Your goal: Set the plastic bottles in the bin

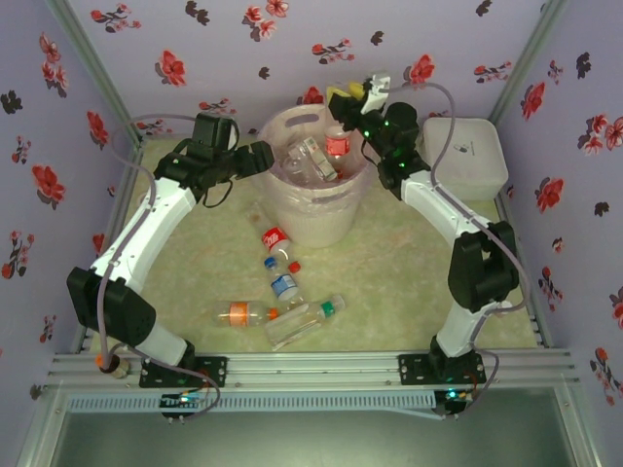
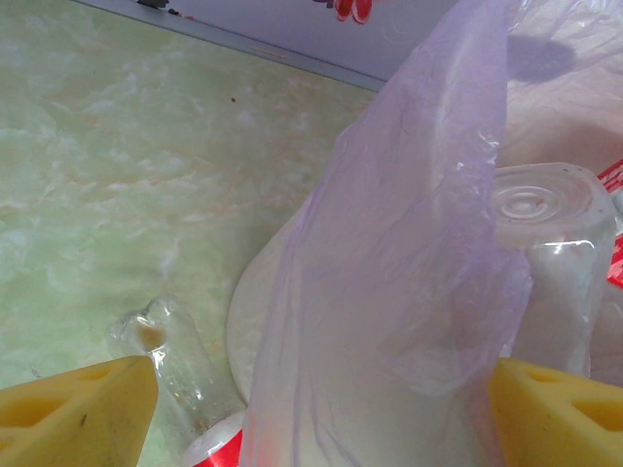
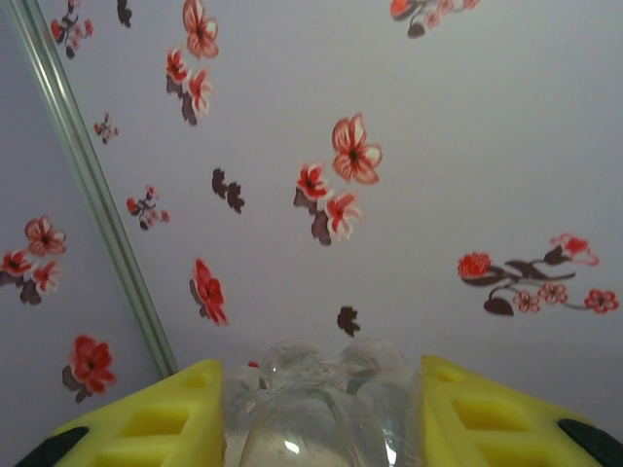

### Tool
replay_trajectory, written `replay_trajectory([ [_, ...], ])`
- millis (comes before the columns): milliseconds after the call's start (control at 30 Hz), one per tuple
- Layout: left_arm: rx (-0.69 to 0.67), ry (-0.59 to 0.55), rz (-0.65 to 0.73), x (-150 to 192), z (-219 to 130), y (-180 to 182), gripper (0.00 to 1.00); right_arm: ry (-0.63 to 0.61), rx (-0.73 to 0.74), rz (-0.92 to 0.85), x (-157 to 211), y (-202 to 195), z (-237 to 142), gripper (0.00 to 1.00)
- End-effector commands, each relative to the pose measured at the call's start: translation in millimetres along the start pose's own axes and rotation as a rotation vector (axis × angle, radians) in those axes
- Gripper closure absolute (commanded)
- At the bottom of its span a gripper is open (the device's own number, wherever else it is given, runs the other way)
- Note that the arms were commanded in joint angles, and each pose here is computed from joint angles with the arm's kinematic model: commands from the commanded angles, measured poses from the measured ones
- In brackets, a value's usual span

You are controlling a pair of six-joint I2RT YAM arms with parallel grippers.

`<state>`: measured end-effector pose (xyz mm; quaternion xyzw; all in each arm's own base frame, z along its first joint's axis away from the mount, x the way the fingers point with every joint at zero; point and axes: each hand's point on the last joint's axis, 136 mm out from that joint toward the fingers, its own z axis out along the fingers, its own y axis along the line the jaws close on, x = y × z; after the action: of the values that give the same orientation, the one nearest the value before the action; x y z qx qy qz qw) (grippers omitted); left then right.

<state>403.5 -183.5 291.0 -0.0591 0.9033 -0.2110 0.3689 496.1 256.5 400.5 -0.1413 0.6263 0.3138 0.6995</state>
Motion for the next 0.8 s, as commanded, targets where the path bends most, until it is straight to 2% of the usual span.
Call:
replay_trajectory([
  [0, -0.029, 0.051, 0.001, 14, 10, 7, 0.15, 0.072, -0.061, -0.023, 14, 23, -15, 0.86],
  [67, -0.028, 0.05, 0.0, 14, 11, 6, 0.15, 0.17, -0.062, -0.068, 37, 28, -19, 0.82],
  [133, -0.027, 0.053, 0.0, 14, 12, 6, 0.15, 0.233, -0.058, -0.114, 49, 34, -23, 0.72],
  [300, -0.034, 0.049, 0.023, 7, 10, 4, 0.15, 0.261, -0.036, -0.153, 10, 42, -36, 0.13],
  [333, -0.033, 0.046, 0.025, 6, 10, 4, 0.15, 0.263, -0.022, -0.165, 1, 42, -39, 0.04],
  [367, -0.032, 0.041, 0.027, 5, 9, 3, 0.15, 0.258, -0.009, -0.182, -11, 42, -44, 0.01],
  [600, -0.037, 0.041, 0.038, 2, 9, 3, 0.15, 0.219, 0.103, -0.203, -73, 37, -68, 0.01],
  [767, -0.035, 0.041, 0.041, 2, 7, 2, 0.15, 0.241, 0.194, -0.134, -79, 32, -59, 0.14],
])
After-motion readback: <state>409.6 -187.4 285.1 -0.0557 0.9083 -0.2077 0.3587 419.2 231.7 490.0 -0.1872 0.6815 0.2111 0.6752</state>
